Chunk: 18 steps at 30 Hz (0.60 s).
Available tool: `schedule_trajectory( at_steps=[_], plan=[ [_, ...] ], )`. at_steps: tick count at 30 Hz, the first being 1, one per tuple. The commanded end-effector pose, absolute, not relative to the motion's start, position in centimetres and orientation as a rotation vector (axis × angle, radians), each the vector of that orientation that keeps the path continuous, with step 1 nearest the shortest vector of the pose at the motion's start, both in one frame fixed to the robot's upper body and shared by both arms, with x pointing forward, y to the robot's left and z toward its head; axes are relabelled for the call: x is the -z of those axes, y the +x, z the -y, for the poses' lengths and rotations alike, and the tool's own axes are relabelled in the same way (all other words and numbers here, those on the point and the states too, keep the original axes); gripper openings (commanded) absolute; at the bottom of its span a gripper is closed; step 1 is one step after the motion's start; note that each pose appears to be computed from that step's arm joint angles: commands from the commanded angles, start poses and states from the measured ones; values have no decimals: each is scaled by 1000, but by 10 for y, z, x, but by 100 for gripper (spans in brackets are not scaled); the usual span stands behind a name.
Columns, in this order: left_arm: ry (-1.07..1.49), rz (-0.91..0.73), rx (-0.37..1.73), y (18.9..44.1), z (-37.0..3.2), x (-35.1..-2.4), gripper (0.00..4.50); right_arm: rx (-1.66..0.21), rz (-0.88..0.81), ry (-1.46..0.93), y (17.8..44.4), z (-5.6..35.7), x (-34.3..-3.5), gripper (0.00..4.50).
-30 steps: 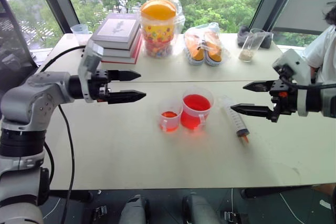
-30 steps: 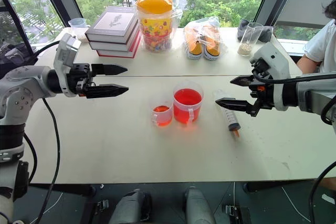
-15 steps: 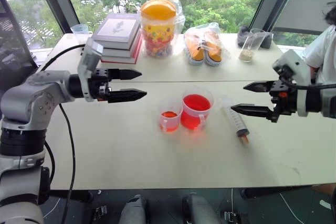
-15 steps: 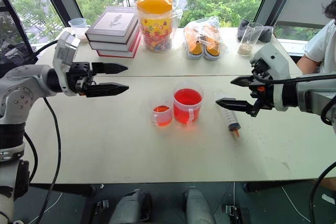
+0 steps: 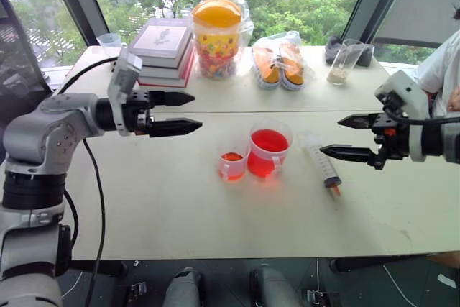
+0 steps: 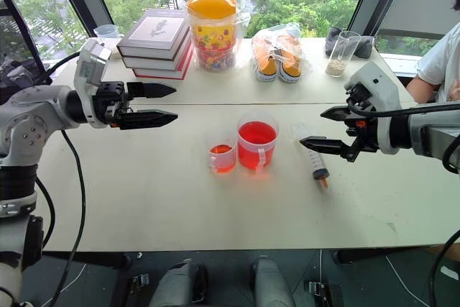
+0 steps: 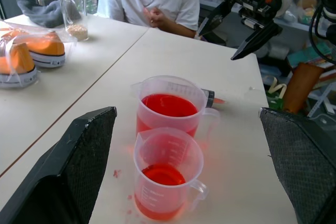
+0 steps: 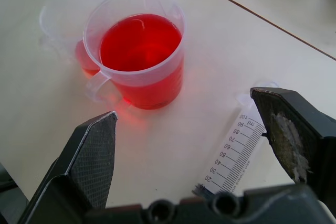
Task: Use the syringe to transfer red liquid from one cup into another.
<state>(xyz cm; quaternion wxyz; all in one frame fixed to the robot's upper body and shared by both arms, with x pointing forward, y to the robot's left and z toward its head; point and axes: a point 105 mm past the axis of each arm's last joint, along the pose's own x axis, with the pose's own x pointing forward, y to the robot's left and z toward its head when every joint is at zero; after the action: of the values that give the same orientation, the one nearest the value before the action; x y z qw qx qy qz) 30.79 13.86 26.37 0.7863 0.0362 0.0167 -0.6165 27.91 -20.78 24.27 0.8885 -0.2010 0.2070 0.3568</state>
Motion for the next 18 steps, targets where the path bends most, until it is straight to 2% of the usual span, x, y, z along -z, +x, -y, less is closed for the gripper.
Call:
schedule_trajectory(
  at_steps=[1, 5, 11, 18],
  plan=[
    [110, 5, 1354, 306, -134, -272, 450, -667, -409, -425, 287, 220, -254, 446],
    [100, -1, 1386, 307, -128, -268, 450, -537, -530, -362, 311, 239, -244, 446],
    [100, 5, 1411, 312, -121, -266, 450, -499, -728, -161, 335, 236, -227, 446],
    [99, 19, 1434, 313, -115, -266, 450, -412, -937, -126, 358, 239, -187, 446]
  ],
)
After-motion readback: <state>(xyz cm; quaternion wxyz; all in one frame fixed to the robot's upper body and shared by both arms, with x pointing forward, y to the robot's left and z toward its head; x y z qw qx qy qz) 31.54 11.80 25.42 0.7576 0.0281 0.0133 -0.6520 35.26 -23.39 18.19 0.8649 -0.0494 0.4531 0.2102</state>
